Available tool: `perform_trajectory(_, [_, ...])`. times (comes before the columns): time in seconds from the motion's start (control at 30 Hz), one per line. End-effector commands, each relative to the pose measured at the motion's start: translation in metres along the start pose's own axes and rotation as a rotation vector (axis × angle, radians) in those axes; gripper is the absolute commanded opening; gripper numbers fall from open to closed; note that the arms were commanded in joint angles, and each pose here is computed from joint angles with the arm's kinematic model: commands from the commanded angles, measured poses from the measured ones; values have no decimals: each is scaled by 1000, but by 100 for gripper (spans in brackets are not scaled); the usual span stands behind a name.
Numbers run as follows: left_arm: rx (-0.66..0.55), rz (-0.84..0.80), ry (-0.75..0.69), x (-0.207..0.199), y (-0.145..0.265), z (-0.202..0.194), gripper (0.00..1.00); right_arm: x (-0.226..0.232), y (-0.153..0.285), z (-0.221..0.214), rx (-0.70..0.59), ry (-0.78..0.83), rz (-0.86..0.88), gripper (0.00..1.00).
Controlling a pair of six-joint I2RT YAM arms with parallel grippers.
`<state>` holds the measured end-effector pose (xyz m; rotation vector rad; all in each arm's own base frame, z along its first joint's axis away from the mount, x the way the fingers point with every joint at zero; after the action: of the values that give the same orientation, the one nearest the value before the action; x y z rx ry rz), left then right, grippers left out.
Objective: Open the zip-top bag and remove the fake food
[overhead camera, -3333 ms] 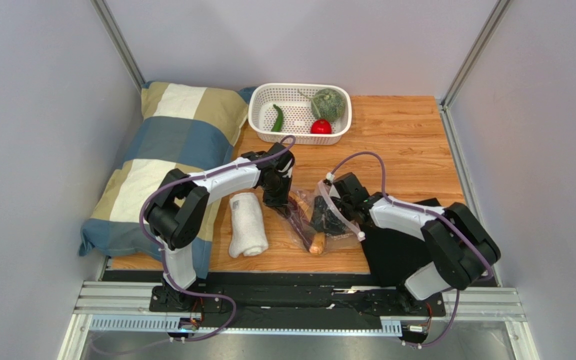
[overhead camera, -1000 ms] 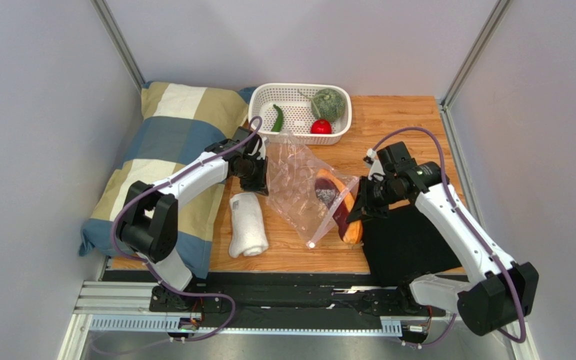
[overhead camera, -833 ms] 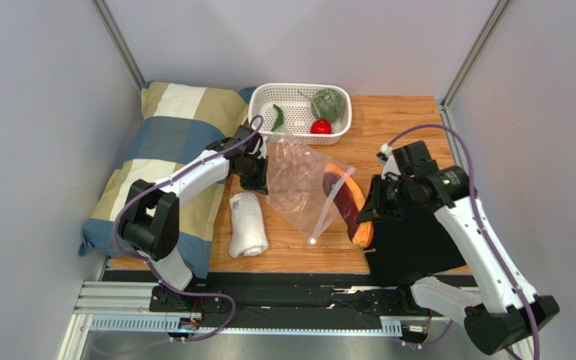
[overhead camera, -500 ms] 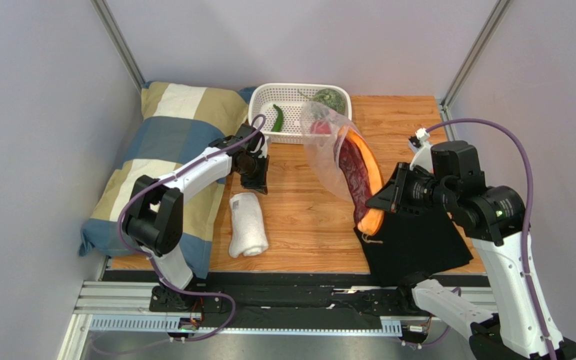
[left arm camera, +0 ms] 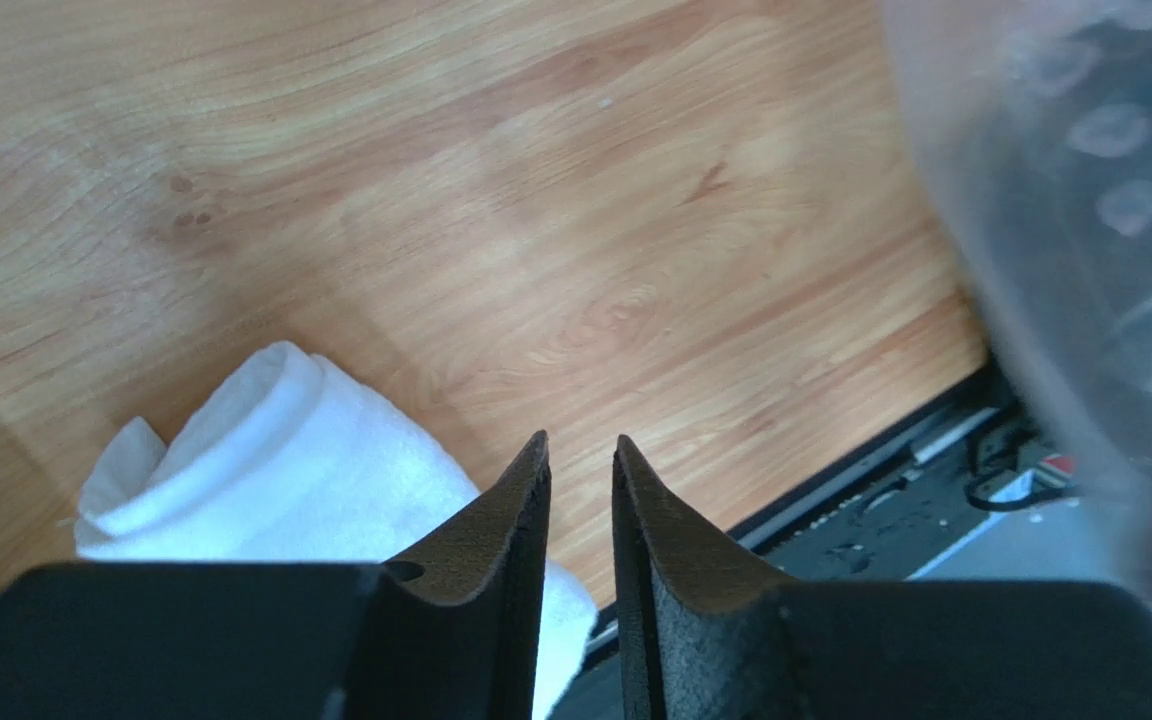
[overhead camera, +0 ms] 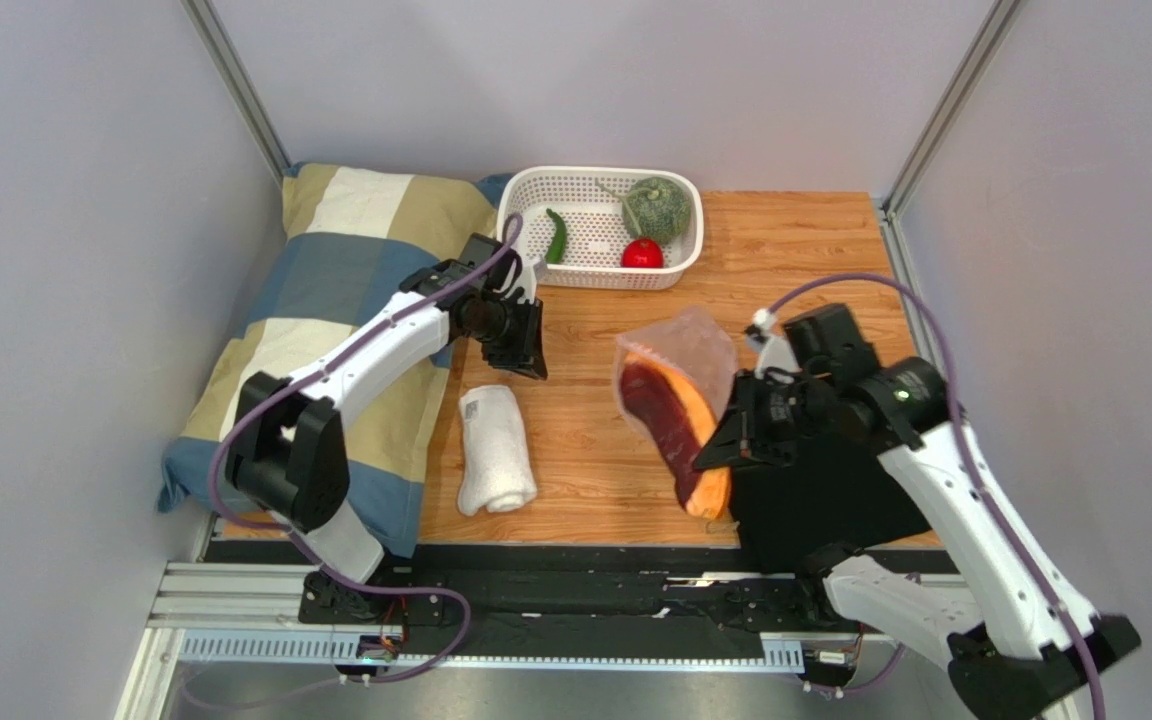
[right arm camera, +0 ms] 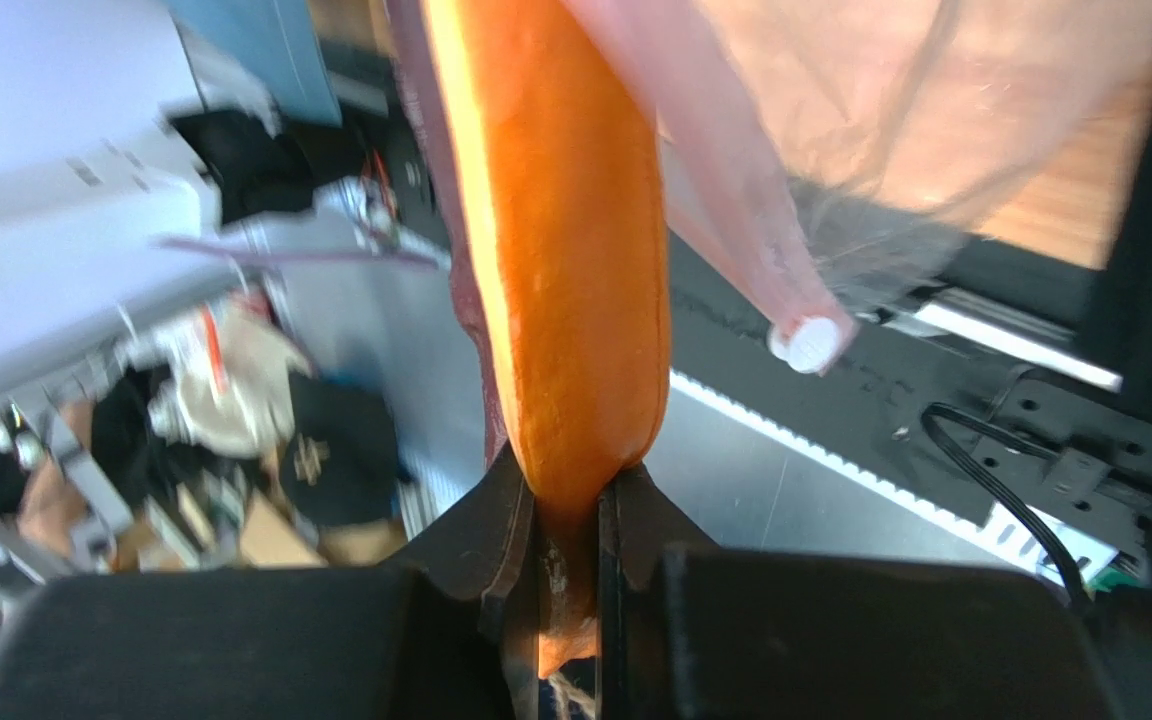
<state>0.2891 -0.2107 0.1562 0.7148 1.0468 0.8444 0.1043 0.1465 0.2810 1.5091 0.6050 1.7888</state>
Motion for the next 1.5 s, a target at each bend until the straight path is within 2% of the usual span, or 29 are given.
perform_trajectory(0.0, [-146, -39, -35, -23, 53, 15, 32, 36, -35, -12, 189, 115, 211, 0])
perform_trajectory(0.07, [-169, -12, -19, -20, 60, 13, 40, 37, -46, -17, 256, 142, 157, 0])
perform_trajectory(0.1, [-162, -10, -14, -20, 63, 11, 42, 28, -45, -20, 262, 130, 82, 0])
perform_trajectory(0.17, [-166, -6, 2, -18, 68, 9, 43, 27, -34, -22, 225, 118, 55, 0])
perform_trajectory(0.27, [-175, -53, 29, -24, 70, 7, 45, 16, -13, -25, 102, 83, -24, 0])
perform_trajectory(0.33, [-148, -132, 52, -33, 70, 2, 45, 0, -19, -24, 5, 46, -60, 0])
perform_trajectory(0.4, [-122, -271, 71, -50, 68, -1, 49, 7, -29, -19, -91, 7, 72, 0])
perform_trajectory(0.43, [-91, -310, 88, -51, 60, -7, 52, 0, -41, -24, -60, -20, 78, 0])
perform_trajectory(0.47, [-95, -351, 87, -55, 57, -4, 61, -11, -56, -30, -13, -37, 58, 0])
perform_trajectory(0.5, [-79, -382, 106, -58, 56, -6, 63, -14, -66, -33, 32, -29, 56, 0])
perform_trajectory(0.53, [-63, -385, 116, -55, 48, -9, 83, -18, -70, -34, 48, -17, 42, 0])
perform_trajectory(0.77, [-34, -486, 141, -63, 32, -2, 88, -33, -79, -49, 66, -9, 72, 0])
perform_trajectory(0.83, [-10, -470, 153, -61, 19, -6, 99, -33, -79, -53, 63, -20, 103, 0])
perform_trajectory(0.93, [29, -449, 136, -58, -8, -8, 99, -26, -79, -53, 58, -20, 168, 0])
perform_trajectory(1.1, [75, -531, 139, -72, -48, -2, 99, -18, -78, -54, 83, -11, 218, 0])
perform_trajectory(1.17, [55, -578, 129, -83, -52, 6, 99, -19, -77, -56, 97, -11, 216, 0])
perform_trajectory(1.23, [43, -587, 136, -84, -59, 11, 90, -20, -76, -59, 115, -11, 212, 0])
perform_trajectory(1.27, [38, -558, 144, -79, -64, 12, 80, -23, -73, -66, 140, -12, 205, 0])
perform_trajectory(1.3, [47, -537, 151, -76, -68, 16, 58, -25, -71, -70, 157, -9, 200, 0])
perform_trajectory(1.37, [52, -475, 178, -61, -74, 17, 39, -35, -64, -86, 210, -7, 165, 0])
perform_trajectory(1.4, [47, -453, 179, -57, -75, 18, 25, -37, -55, -92, 202, 26, 178, 0])
perform_trajectory(1.47, [55, -391, 155, -48, -77, 15, 14, -43, -45, -104, 216, 31, 183, 0])
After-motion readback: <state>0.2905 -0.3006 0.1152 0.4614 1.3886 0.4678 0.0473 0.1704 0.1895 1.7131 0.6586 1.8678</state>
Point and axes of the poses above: each gripper's point midway between its finger pads, its own y axis back along the fingers, its own x axis along the line the jaws close on, z = x × y, the point moved 4 cm from there along y, back along the fingers, and after that the axes turned 2 degrees about y, right-handed, at the moved point
